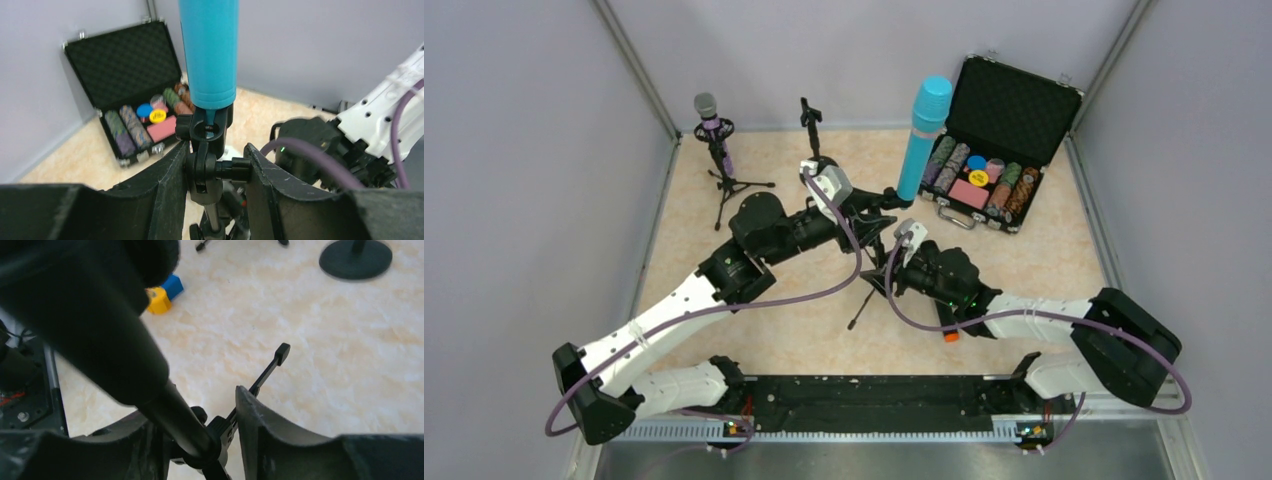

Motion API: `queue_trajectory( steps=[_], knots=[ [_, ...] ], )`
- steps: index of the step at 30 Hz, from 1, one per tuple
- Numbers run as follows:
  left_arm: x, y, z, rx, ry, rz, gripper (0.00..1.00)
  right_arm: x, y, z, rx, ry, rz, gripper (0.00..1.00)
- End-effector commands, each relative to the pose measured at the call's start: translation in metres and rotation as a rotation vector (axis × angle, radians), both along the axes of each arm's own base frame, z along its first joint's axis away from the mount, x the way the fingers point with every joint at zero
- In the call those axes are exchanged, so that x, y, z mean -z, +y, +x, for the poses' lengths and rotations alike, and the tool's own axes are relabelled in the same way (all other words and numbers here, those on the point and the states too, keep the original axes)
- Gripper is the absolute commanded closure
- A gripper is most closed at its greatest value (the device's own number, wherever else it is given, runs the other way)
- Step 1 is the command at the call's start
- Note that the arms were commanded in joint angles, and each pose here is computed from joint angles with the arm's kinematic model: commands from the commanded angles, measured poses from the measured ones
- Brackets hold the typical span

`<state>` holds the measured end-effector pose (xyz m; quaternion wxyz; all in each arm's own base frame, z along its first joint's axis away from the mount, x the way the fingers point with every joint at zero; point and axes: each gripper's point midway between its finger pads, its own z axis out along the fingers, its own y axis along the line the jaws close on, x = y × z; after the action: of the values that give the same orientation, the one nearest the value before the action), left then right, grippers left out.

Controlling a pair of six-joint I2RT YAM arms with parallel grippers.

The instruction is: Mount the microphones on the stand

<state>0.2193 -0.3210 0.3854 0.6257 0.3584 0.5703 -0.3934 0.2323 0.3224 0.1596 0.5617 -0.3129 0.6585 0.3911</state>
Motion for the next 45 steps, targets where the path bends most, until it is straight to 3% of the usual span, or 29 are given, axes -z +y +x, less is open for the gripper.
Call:
queue_trajectory(
  steps=[1, 10, 13, 29, 45],
  knots=[
    [-0.139, 0.030, -0.045, 0.071, -0.373, -0.360, 1.00, 0.057, -0.024, -0.001, 0.077, 0.192, -0.181, 0.48],
    [-0.093, 0.012, -0.034, 0.096, -0.298, -0.269, 1.00, 0.011, -0.033, 0.004, 0.137, 0.122, -0.106, 0.17],
    [-0.086, 0.013, -0.029, 0.070, -0.304, -0.250, 1.00, 0.001, -0.037, 0.006, 0.158, 0.103, -0.085, 0.10],
    [-0.056, 0.012, -0.003, -0.024, -0.265, -0.196, 1.00, -0.031, -0.038, -0.002, 0.145, 0.099, 0.000, 0.01],
    [-0.028, 0.018, 0.031, -0.133, -0.231, -0.155, 1.00, -0.055, -0.046, -0.004, 0.169, 0.096, 0.071, 0.01]
  ],
)
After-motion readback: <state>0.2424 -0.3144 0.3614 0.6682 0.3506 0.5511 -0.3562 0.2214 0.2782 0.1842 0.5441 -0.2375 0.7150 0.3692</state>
